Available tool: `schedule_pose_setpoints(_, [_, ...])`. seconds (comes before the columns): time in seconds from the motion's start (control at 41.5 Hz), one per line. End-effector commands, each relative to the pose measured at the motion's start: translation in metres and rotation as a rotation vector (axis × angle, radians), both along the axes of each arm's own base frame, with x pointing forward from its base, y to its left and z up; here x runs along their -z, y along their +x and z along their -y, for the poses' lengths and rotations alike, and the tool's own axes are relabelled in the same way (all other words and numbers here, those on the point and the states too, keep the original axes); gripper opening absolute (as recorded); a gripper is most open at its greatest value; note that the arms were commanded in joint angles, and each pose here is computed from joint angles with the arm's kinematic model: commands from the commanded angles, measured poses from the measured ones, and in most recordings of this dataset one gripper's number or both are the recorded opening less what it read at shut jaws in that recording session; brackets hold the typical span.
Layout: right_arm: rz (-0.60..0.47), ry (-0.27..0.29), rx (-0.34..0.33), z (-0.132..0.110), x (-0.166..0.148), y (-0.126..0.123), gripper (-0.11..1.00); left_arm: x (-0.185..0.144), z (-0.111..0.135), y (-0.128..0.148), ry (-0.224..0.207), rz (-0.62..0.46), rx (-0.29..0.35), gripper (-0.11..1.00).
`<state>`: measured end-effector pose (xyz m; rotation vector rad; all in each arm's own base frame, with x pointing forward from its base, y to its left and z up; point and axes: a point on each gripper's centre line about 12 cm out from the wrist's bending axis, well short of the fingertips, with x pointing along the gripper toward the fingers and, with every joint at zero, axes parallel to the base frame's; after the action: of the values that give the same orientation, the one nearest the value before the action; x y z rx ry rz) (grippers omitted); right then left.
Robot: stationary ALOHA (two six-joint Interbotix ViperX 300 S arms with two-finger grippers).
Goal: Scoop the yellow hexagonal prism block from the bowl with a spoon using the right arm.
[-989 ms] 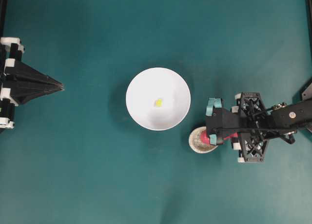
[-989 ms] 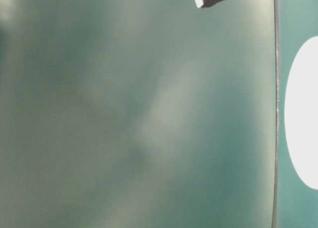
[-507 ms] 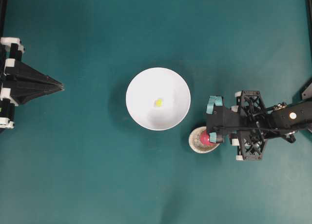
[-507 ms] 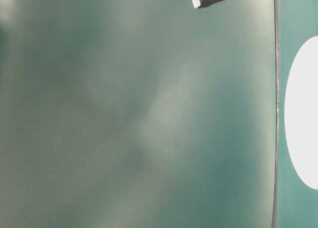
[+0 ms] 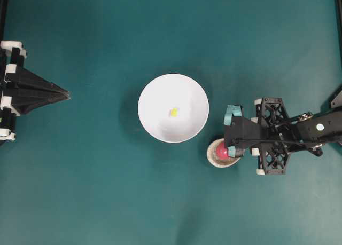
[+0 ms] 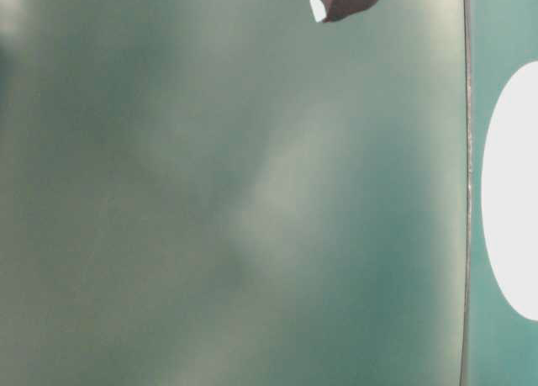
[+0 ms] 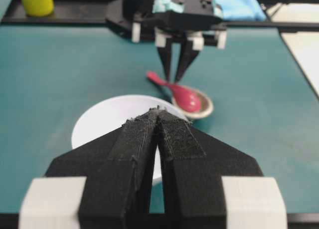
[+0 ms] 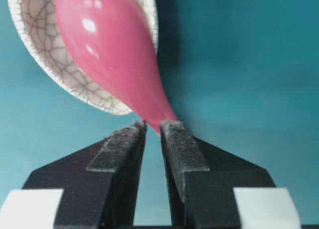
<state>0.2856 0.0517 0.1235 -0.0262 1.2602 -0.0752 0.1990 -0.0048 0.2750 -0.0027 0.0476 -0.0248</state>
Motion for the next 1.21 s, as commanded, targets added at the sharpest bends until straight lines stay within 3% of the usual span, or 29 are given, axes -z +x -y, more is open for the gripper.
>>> schedule_pose_setpoints(0.0, [0.033,-0.001,0.002,0.0,-0.014,0.005,0.24,-0.002,0.001,0.002,0.003,0.003,0.004,0.0])
schedule_pose_setpoints(0.241, [0.034,-0.017,-0.007,0.001,-0.016,0.007,0.09,-0.002,0.0,0.002,0.005,-0.003,0.002,0.0])
schedule_pose_setpoints(0.434, [0.036,-0.024,-0.03,0.001,-0.02,0.003,0.1,-0.001,0.0,0.002,0.005,-0.008,0.002,0.0])
schedule_pose_setpoints(0.603, [0.044,-0.05,-0.101,-0.006,-0.022,0.001,0.18,-0.001,0.0,0.002,0.006,-0.008,0.002,0.0])
schedule_pose_setpoints(0.724, [0.055,-0.099,-0.183,-0.011,-0.021,0.0,0.33,-0.001,0.0,0.002,0.008,-0.007,0.002,0.0])
schedule_pose_setpoints(0.893, [0.057,-0.155,-0.247,-0.011,-0.018,-0.004,0.54,-0.001,0.0,0.002,0.008,-0.007,0.002,0.0])
schedule_pose_setpoints(1.182, [0.085,-0.195,-0.293,-0.008,-0.012,-0.006,0.52,0.0,0.0,0.002,0.008,-0.009,0.002,0.0])
